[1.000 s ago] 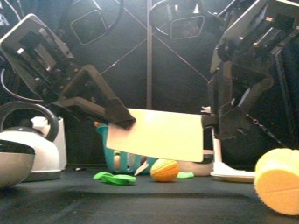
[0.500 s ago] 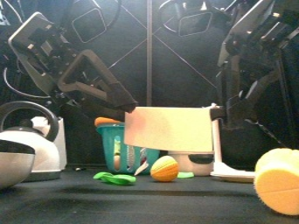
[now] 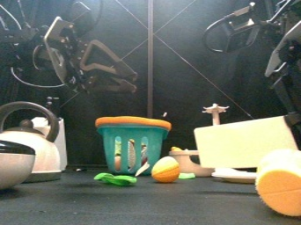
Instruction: Drop cleaver
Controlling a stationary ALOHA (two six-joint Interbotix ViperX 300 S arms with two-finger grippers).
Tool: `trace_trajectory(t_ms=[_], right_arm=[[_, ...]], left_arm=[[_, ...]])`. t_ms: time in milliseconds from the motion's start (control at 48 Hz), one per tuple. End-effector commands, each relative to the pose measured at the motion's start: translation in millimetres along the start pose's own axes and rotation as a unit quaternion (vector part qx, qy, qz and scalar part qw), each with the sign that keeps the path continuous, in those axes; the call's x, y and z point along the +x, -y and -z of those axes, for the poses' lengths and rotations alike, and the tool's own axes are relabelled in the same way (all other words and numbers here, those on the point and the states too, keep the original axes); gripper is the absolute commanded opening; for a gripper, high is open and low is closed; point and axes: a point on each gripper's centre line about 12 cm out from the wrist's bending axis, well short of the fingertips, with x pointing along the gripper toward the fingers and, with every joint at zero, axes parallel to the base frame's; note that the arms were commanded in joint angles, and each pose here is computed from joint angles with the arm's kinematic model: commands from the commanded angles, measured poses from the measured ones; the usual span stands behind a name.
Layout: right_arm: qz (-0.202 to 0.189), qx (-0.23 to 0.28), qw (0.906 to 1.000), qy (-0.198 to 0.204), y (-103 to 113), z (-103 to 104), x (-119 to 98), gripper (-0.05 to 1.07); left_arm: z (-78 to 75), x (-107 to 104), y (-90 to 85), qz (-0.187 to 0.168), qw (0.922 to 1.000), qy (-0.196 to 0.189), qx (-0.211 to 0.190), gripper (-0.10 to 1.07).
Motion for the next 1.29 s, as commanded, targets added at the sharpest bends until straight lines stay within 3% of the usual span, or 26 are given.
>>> trace_trajectory(t_ms=[0, 167, 333, 625, 1083, 1271], right_arm=[[-0.033, 0.009, 0.999, 0.029, 1.2, 3.3, -8.8, 0.41], [-0.048, 0.031, 0.9977, 0.037, 10.9, 12.2, -0.2, 0.47], [-0.046, 0.038, 0.9975, 0.037, 16.1, 13.9, 2.5, 0.64], [-0.043, 0.035, 0.9976, 0.04, 17.6, 12.1, 2.3, 0.91], [-0.024, 0.001, 0.998, 0.059, 21.4, 3.4, 1.6, 0.92], [-0.017, -0.025, 0.9942, 0.103, 20.7, -21.8, -9.2, 0.92]], left_arm=[[-17.5, -8.5, -3.6, -0.002, 0.9994, 0.034, -0.007, 0.81], [-22.6, -24.2, -8.8, -0.003, 0.9989, 0.045, -0.013, 0.81], [-29.4, -31.1, -11.8, -0.008, 0.998, 0.059, -0.021, 0.81], [-28.1, -30.5, -11.5, -0.007, 0.9982, 0.057, -0.02, 0.81], [-27.2, -30.8, -10.3, -0.004, 0.9983, 0.056, -0.017, 0.81], [-26.1, -31.7, -10.9, -0.005, 0.9984, 0.054, -0.017, 0.81]])
